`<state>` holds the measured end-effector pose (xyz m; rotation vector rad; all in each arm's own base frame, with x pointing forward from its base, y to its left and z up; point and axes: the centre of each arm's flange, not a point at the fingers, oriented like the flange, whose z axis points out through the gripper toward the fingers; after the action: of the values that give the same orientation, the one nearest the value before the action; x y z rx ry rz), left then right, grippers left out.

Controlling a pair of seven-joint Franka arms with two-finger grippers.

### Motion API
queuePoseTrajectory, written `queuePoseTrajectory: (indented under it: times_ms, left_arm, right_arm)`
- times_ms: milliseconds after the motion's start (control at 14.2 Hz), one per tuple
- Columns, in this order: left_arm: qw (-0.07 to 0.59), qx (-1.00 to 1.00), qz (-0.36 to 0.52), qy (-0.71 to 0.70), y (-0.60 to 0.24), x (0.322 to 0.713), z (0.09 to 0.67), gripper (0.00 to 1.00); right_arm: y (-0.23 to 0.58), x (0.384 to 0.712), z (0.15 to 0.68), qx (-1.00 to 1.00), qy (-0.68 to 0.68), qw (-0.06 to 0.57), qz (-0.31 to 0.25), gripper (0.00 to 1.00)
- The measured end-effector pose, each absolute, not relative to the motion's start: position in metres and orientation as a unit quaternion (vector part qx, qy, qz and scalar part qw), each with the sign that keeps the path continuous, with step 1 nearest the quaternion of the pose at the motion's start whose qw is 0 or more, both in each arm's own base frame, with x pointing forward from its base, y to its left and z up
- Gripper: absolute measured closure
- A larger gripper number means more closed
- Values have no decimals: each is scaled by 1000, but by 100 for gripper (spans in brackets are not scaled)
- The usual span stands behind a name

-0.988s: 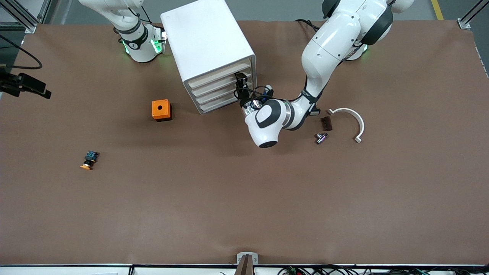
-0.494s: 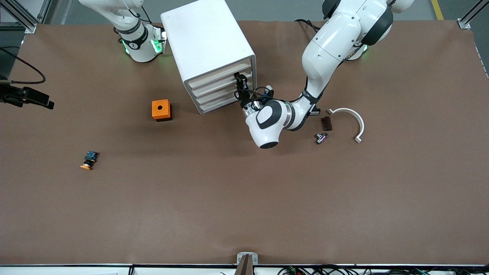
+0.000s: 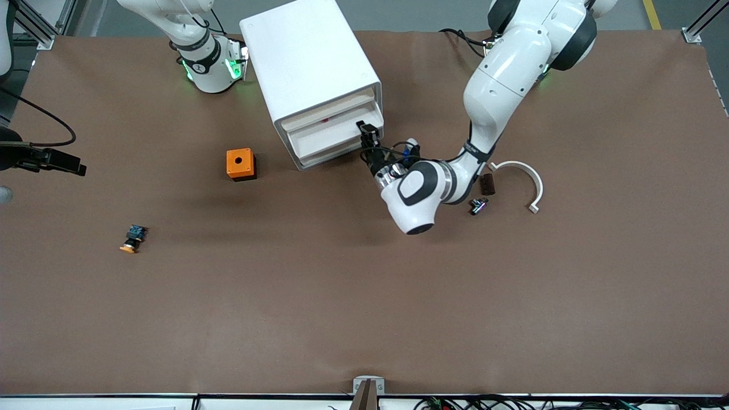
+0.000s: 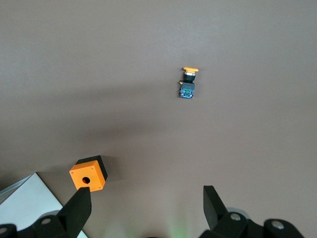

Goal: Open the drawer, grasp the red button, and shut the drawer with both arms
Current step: 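Pull the drawer open with the left gripper while the right gripper approaches, then reach the right gripper into the open drawer above the red button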

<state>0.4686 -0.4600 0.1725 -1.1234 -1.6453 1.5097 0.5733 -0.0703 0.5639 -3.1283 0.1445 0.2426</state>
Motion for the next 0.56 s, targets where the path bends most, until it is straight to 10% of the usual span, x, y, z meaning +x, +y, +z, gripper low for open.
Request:
queuePoseTrajectory:
  times_ms: [565]
  left_arm:
    - [250, -391, 580, -669, -404, 534, 178, 89]
  right_arm:
    - [101, 571, 566, -984, 161, -2, 74, 0]
